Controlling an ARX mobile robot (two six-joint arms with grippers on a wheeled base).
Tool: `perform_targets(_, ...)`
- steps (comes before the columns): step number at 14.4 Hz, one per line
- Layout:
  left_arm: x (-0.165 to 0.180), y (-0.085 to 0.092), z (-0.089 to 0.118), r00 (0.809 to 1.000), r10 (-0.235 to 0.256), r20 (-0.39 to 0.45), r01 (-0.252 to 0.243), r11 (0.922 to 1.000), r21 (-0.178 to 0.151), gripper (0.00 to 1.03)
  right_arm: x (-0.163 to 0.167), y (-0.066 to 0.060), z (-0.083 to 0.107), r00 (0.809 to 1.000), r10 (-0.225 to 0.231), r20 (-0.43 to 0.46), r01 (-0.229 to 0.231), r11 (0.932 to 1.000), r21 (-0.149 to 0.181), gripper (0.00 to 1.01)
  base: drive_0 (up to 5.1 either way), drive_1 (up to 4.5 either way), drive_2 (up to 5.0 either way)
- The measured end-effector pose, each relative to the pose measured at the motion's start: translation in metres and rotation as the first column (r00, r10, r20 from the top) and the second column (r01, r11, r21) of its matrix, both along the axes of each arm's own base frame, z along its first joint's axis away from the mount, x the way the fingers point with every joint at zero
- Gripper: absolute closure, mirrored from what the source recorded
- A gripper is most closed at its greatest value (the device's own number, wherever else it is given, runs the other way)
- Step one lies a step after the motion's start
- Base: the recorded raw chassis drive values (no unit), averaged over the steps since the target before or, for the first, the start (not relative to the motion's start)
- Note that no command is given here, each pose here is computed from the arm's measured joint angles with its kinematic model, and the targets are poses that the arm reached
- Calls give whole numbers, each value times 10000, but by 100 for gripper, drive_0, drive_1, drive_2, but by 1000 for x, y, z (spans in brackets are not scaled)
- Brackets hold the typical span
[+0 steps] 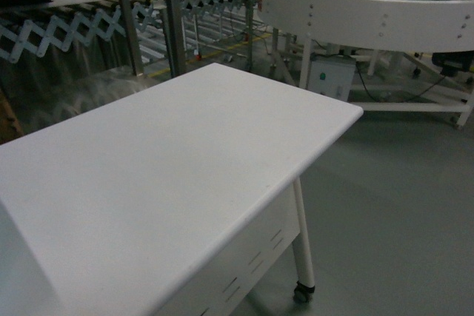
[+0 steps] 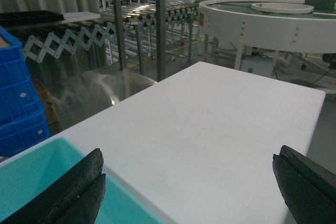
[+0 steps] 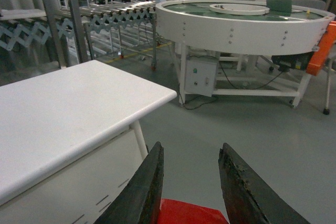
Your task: Pick red block from blue box to shelf
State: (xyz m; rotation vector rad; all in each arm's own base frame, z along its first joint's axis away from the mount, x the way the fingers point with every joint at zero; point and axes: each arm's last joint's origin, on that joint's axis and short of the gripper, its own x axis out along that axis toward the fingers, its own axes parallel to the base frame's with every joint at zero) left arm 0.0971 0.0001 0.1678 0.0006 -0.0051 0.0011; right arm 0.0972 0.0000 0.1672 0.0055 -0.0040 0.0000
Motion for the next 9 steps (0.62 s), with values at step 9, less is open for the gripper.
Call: perform_targets(9, 0, 0, 0, 10000, 0, 0, 0, 10000, 0, 5, 0, 0, 0, 10000, 0, 0, 0, 10000, 0, 74, -171, -171, -171)
